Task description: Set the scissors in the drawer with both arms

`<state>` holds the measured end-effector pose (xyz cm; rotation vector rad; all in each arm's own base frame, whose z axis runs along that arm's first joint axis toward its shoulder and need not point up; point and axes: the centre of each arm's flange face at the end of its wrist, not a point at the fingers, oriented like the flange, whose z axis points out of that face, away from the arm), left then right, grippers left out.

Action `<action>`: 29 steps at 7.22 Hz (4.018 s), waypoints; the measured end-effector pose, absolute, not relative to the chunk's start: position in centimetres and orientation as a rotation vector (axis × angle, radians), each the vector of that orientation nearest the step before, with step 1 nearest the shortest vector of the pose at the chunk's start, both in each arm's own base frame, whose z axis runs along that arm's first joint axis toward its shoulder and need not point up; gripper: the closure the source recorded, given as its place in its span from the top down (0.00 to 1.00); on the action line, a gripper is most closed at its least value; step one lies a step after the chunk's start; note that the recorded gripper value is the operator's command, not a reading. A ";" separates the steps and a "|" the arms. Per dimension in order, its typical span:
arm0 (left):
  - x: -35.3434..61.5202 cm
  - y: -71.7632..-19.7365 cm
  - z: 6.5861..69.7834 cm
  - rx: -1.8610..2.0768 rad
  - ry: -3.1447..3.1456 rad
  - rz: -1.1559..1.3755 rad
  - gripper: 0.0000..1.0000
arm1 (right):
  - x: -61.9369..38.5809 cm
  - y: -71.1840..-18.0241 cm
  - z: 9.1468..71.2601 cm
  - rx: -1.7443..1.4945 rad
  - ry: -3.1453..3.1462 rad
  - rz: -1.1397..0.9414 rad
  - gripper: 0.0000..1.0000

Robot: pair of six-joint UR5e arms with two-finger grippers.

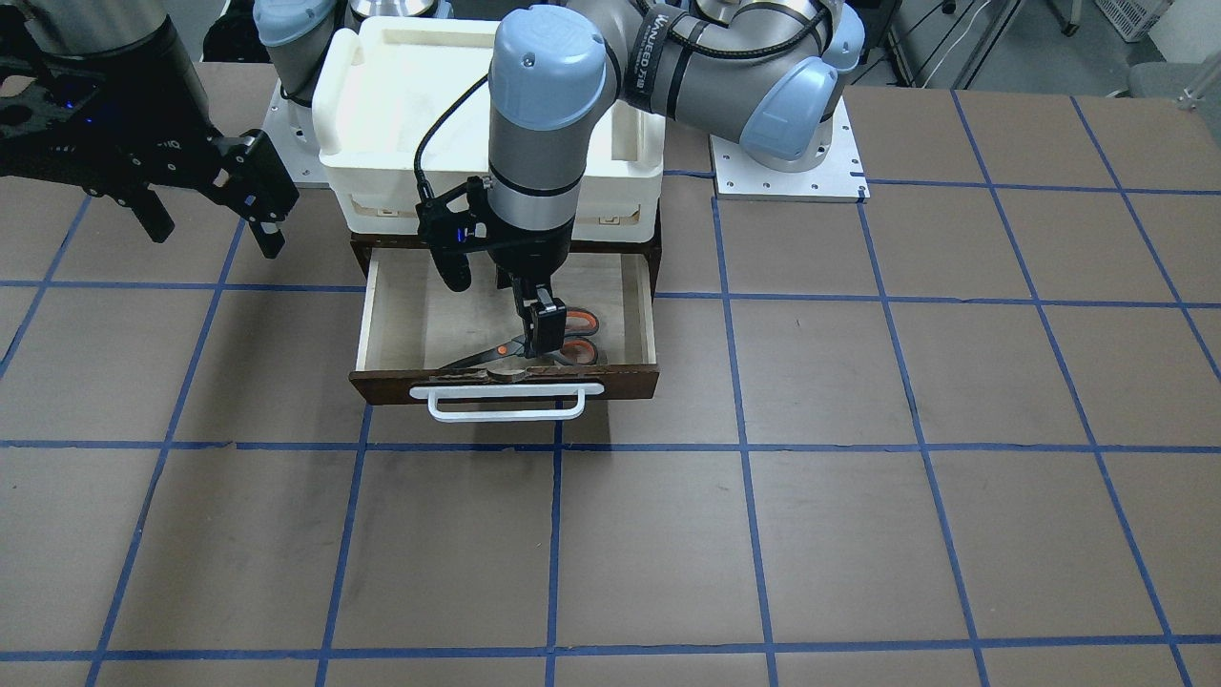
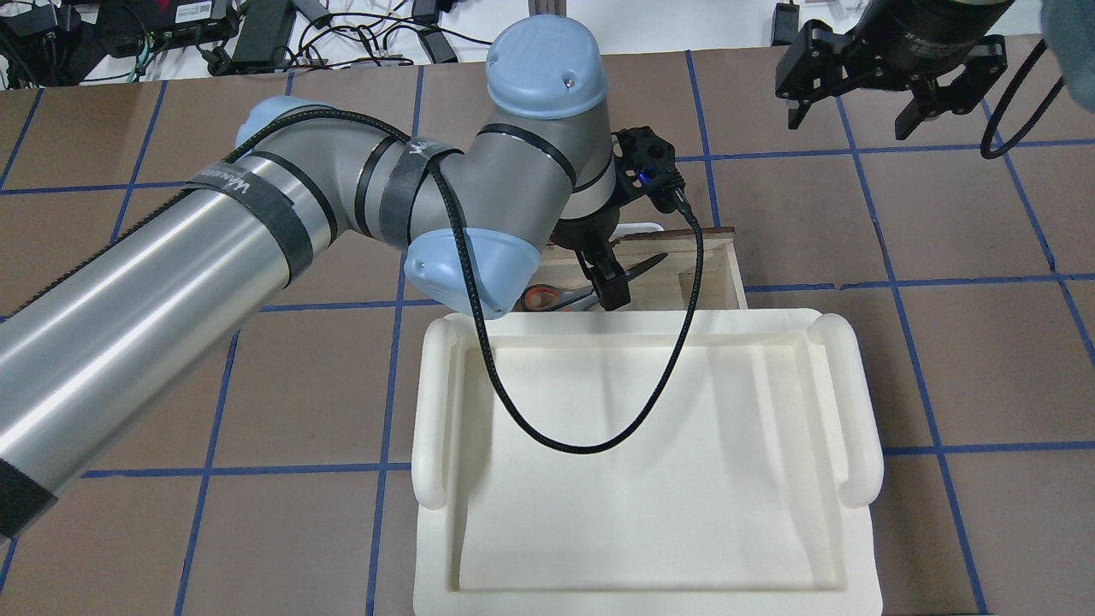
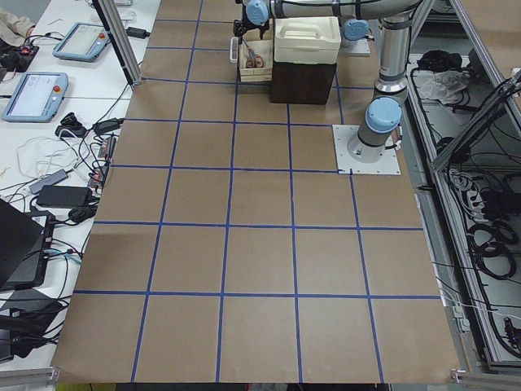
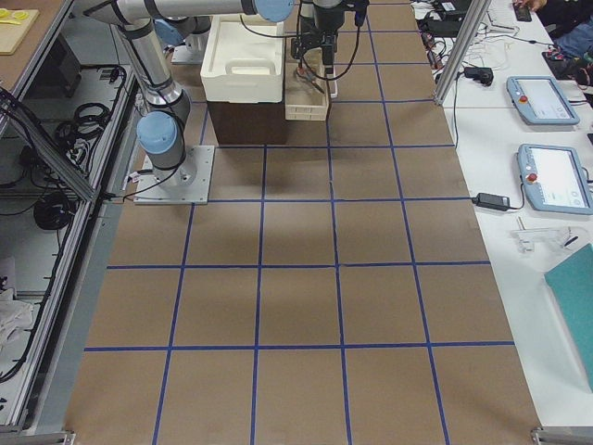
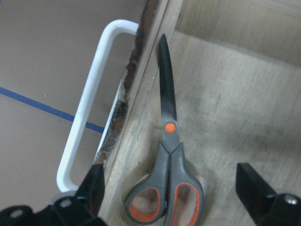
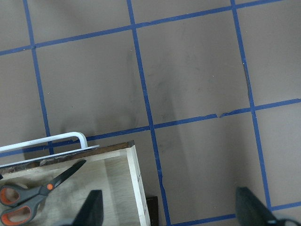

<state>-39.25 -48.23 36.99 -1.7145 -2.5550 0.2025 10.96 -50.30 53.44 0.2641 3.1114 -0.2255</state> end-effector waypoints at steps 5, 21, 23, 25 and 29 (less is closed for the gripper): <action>-29.8 -53.8 43.4 -1.519 -2.762 0.410 1.00 | 11.0 -50.1 53.6 0.257 3.111 -0.220 1.00; -13.3 -51.0 50.2 0.006 -3.126 0.051 1.00 | 11.1 -50.1 53.5 0.248 3.098 -0.216 1.00; -12.2 -51.3 49.9 0.064 -3.121 0.044 1.00 | 11.1 -50.1 53.5 0.248 3.098 -0.215 1.00; -11.7 -52.2 49.2 0.121 -3.117 0.047 1.00 | 11.1 -50.1 53.5 0.248 3.098 -0.216 1.00; -11.7 -51.9 48.8 0.158 -3.102 0.050 1.00 | 11.1 -50.1 53.5 0.248 3.098 -0.217 1.00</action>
